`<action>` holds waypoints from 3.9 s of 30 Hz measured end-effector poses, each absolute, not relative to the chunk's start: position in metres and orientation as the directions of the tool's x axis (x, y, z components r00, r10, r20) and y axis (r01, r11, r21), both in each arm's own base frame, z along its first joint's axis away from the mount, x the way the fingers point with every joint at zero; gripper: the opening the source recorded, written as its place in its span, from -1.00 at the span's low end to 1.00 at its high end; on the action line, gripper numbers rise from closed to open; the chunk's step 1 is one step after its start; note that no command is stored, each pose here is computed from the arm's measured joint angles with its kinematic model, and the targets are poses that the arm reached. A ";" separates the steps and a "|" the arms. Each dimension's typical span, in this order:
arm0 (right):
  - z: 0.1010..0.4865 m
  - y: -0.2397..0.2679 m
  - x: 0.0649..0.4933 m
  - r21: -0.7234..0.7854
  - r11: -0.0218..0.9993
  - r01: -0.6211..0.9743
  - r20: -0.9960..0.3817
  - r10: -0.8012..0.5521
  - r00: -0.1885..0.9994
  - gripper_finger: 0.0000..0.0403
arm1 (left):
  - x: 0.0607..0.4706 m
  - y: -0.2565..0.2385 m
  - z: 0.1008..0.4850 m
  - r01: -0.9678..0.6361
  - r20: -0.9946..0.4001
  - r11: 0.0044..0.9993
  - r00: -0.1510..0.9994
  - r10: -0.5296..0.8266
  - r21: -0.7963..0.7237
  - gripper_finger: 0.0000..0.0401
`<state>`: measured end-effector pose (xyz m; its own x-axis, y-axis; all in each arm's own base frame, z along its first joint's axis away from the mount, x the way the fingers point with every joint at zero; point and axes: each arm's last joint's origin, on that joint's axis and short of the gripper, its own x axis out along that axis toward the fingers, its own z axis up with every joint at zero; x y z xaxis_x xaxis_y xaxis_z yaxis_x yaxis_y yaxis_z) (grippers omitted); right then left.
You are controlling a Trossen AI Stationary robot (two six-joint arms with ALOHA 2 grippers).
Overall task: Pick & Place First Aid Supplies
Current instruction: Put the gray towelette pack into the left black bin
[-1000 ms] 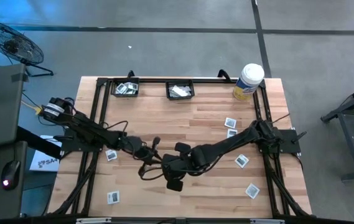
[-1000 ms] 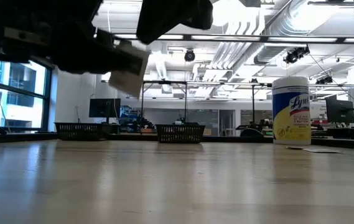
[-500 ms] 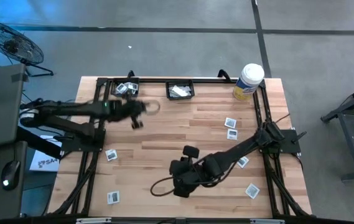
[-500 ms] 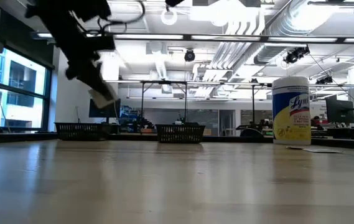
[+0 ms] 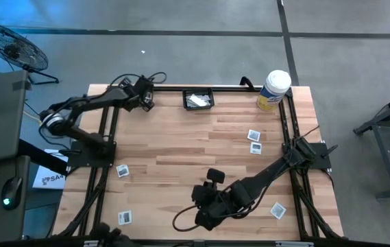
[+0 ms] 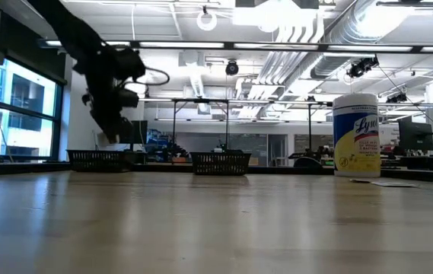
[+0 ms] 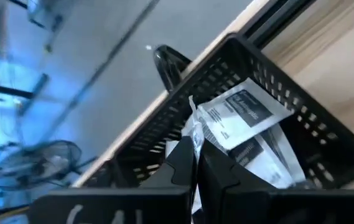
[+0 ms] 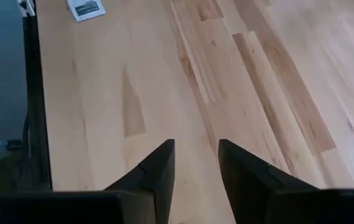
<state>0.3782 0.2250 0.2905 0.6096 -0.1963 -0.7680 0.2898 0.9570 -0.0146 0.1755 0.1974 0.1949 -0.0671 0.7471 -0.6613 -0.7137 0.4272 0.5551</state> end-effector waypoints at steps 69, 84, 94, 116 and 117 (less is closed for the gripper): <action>0.282 0.216 0.363 -0.017 0.914 0.405 -0.879 -0.207 0.429 -0.41 | 0.147 0.249 0.166 -0.953 -0.892 0.282 0.219 0.397 -0.108 -0.01; 0.267 0.172 0.320 -0.212 0.833 0.512 -0.968 -0.253 0.010 -0.41 | 0.133 0.207 0.276 -0.913 -0.745 0.398 0.325 0.582 -0.087 -0.01; 0.219 0.141 0.259 -0.122 0.715 0.689 -0.989 -0.029 -0.146 -0.45 | 0.164 0.123 0.266 -0.630 -0.628 0.762 0.656 0.418 -0.151 -0.01; 0.141 0.186 0.179 -0.034 0.596 0.802 -0.859 0.393 -0.328 -0.60 | 0.207 0.018 0.222 -0.168 -0.484 0.986 0.863 0.141 -0.012 -0.01; 0.138 0.185 0.178 -0.038 0.593 0.804 -0.861 0.389 -0.327 -0.60 | 0.207 0.017 0.222 -0.175 -0.484 0.985 0.862 0.151 -0.004 -0.01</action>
